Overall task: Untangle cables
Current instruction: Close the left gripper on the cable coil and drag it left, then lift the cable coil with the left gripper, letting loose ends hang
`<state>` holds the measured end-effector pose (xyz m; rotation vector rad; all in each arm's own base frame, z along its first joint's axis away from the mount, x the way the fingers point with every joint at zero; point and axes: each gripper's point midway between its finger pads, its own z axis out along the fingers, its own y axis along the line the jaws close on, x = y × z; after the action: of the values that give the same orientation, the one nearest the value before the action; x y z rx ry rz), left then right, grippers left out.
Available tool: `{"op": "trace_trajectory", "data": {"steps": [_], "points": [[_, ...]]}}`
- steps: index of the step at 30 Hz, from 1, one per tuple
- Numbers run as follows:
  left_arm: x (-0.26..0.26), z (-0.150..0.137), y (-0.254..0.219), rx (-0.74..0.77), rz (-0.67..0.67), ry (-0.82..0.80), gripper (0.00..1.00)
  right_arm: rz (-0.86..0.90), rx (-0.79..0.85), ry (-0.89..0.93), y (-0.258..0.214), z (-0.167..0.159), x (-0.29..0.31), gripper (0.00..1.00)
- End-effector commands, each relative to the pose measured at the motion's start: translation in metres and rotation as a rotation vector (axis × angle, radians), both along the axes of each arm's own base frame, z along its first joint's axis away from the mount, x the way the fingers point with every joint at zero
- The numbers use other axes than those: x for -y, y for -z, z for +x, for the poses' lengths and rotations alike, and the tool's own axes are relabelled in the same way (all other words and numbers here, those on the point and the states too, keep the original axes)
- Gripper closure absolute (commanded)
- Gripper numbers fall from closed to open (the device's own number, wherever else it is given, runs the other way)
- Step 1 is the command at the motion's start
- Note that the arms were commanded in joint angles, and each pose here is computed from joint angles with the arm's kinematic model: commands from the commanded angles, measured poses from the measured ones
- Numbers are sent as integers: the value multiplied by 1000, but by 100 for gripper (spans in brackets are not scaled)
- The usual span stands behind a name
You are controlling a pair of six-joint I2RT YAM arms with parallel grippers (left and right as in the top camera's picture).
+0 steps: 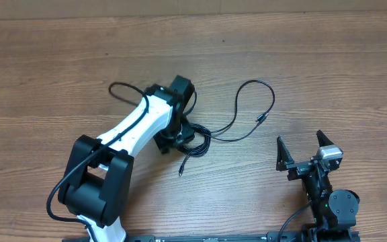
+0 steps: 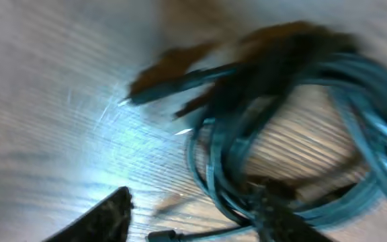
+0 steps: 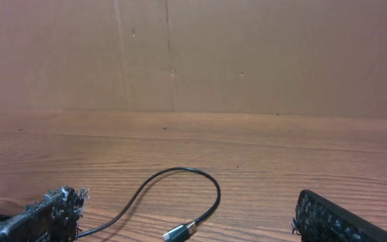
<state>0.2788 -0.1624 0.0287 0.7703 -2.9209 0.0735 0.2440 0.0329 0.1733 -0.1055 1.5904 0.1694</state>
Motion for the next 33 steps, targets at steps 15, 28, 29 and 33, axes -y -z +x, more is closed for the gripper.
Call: {"op": "trace_trajectory", "data": {"steps": [15, 28, 29, 33], "points": [[10, -9, 35, 22, -10, -216, 96, -4, 6, 5, 2, 0, 1, 0], [0, 22, 10, 122, -36, 94, 96, -4, 6, 5, 2, 0, 1, 0], [0, 26, 2, 137, -42, 135, 96, -4, 6, 5, 2, 0, 1, 0], [1, 42, -32, 211, -64, 258, 96, -4, 6, 5, 2, 0, 1, 0]]}}
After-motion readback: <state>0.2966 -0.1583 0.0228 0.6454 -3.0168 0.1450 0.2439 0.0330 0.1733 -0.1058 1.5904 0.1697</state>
